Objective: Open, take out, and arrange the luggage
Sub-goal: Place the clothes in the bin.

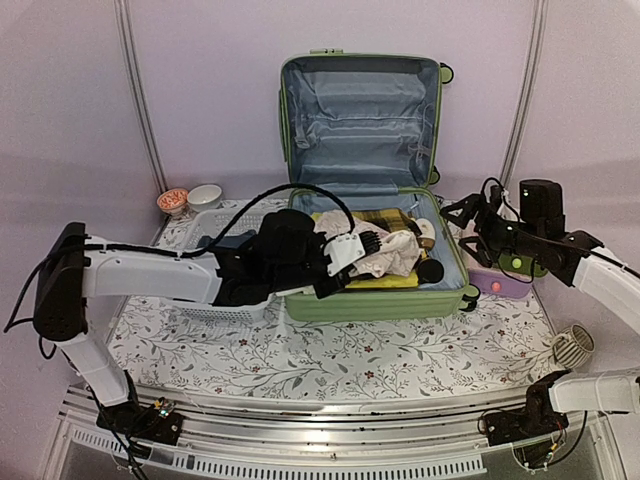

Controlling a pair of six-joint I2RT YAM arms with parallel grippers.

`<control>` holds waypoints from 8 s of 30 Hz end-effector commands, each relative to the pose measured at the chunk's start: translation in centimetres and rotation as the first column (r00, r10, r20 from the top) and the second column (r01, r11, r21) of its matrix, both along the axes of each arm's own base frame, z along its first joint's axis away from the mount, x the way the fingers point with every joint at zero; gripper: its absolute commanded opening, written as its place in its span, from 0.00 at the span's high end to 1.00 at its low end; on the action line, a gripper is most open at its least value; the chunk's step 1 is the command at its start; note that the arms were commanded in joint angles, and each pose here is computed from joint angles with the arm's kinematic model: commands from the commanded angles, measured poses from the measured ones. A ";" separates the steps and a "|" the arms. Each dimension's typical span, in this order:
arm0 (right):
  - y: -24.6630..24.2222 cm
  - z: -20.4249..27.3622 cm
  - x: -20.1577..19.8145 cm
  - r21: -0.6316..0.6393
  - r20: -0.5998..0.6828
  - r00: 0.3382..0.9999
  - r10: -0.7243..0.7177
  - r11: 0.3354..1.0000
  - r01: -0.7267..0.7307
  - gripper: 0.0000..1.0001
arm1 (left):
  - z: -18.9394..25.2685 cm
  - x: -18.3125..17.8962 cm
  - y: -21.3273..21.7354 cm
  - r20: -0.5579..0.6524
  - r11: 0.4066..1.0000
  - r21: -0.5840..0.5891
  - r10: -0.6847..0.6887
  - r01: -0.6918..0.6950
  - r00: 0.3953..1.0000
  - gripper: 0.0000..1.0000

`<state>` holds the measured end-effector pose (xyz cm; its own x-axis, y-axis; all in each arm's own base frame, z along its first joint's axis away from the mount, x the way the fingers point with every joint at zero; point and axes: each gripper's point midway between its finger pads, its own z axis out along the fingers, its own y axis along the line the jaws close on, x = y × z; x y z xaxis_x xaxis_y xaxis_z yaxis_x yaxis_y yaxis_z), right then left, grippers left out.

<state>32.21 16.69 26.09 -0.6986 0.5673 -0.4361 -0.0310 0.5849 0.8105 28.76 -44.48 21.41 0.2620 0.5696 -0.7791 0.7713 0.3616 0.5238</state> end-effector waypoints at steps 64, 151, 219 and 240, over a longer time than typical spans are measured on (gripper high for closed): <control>4.5 4.8 -0.4 -0.307 0.404 0.808 0.428 0.896 -0.321 0.10 | -2.1 15.3 33.9 -0.971 0.732 -0.005 0.160 -0.681 0.179 1.00; 4.8 1.3 -1.1 -0.272 0.289 0.858 0.425 0.895 -0.353 0.12 | 12.9 1.4 21.6 -0.844 0.766 -0.534 -0.462 -0.357 0.273 1.00; 5.5 0.8 -0.1 -0.280 0.255 0.859 0.444 0.884 -0.374 0.12 | -3.3 20.2 34.0 -0.851 0.579 0.148 0.487 -0.801 0.195 0.09; 5.7 1.3 -0.1 -0.286 0.265 0.855 0.445 0.883 -0.372 0.12 | 11.3 10.6 40.1 -0.613 0.380 -0.193 0.673 -0.905 0.414 0.03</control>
<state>31.84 22.20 26.37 -0.6733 0.1302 -0.7279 -0.5169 0.6211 0.5892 40.50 -2.51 30.43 -0.5665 -0.0768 -0.8205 -0.0452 0.9970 -0.0622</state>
